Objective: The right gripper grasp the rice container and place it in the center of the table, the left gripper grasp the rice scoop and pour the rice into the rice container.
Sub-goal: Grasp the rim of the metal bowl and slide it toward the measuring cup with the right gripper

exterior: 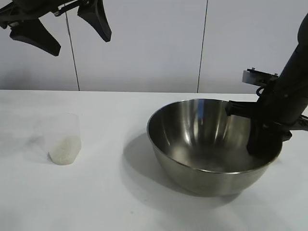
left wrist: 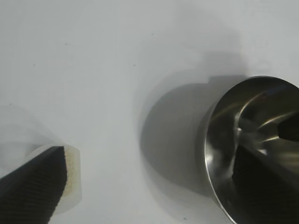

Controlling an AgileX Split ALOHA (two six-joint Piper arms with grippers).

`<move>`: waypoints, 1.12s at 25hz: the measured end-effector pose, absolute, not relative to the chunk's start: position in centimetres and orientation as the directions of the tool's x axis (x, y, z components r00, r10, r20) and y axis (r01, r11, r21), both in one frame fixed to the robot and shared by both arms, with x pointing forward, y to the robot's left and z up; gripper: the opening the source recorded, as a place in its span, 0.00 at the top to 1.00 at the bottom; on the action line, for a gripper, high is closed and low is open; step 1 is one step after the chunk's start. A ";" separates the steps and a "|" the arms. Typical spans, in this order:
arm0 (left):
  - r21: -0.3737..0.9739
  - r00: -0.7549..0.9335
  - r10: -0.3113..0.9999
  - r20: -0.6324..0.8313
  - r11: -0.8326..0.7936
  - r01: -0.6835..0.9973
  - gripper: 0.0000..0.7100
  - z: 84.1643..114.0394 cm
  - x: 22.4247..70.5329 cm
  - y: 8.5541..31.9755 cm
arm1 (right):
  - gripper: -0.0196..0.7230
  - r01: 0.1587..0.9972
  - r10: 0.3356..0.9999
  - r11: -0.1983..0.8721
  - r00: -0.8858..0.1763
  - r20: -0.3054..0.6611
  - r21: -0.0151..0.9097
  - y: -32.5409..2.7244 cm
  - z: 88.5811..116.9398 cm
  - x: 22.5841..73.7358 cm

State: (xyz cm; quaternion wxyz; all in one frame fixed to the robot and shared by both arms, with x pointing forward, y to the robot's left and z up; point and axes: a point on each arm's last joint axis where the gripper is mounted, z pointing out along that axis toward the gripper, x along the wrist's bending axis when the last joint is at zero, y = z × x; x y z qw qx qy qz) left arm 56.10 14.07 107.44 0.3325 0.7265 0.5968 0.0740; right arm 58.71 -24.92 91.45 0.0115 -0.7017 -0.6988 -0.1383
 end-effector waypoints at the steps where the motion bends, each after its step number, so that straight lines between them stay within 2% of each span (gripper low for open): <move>1: 0.571 0.277 0.916 -0.289 -0.067 0.818 0.02 107.4 56.1 14.1 | 0.96 0.984 0.974 -0.018 -0.023 0.224 0.178 -24.8 91.6 58.7; 5: 0.571 0.277 0.916 -0.289 -0.067 0.818 0.02 107.4 56.1 14.1 | 0.96 0.982 0.956 -0.004 -0.051 0.289 0.188 -24.5 92.2 58.6; 10: 0.571 0.277 0.916 -0.289 -0.067 0.818 0.02 107.4 56.1 14.1 | 0.96 0.970 0.916 -0.031 -0.068 0.395 0.241 -24.8 94.6 58.5; 15: 0.571 0.277 0.916 -0.289 -0.067 0.818 0.02 107.4 56.1 14.1 | 0.96 0.960 0.898 -0.023 -0.103 0.427 0.281 -23.4 95.8 58.3; 18: 0.571 0.277 0.916 -0.289 -0.067 0.818 0.02 107.4 56.1 14.1 | 0.96 0.956 0.894 0.013 -0.142 0.425 0.293 -21.2 95.9 58.0; 22: 0.571 0.277 0.916 -0.289 -0.067 0.818 0.02 107.4 56.1 14.1 | 0.96 0.957 0.891 0.012 -0.143 0.432 0.291 -18.5 95.6 57.6; 28: 0.571 0.277 0.916 -0.289 -0.067 0.818 0.02 107.4 56.1 14.1 | 0.96 0.967 0.906 -0.010 -0.099 0.412 0.254 -16.5 92.2 58.0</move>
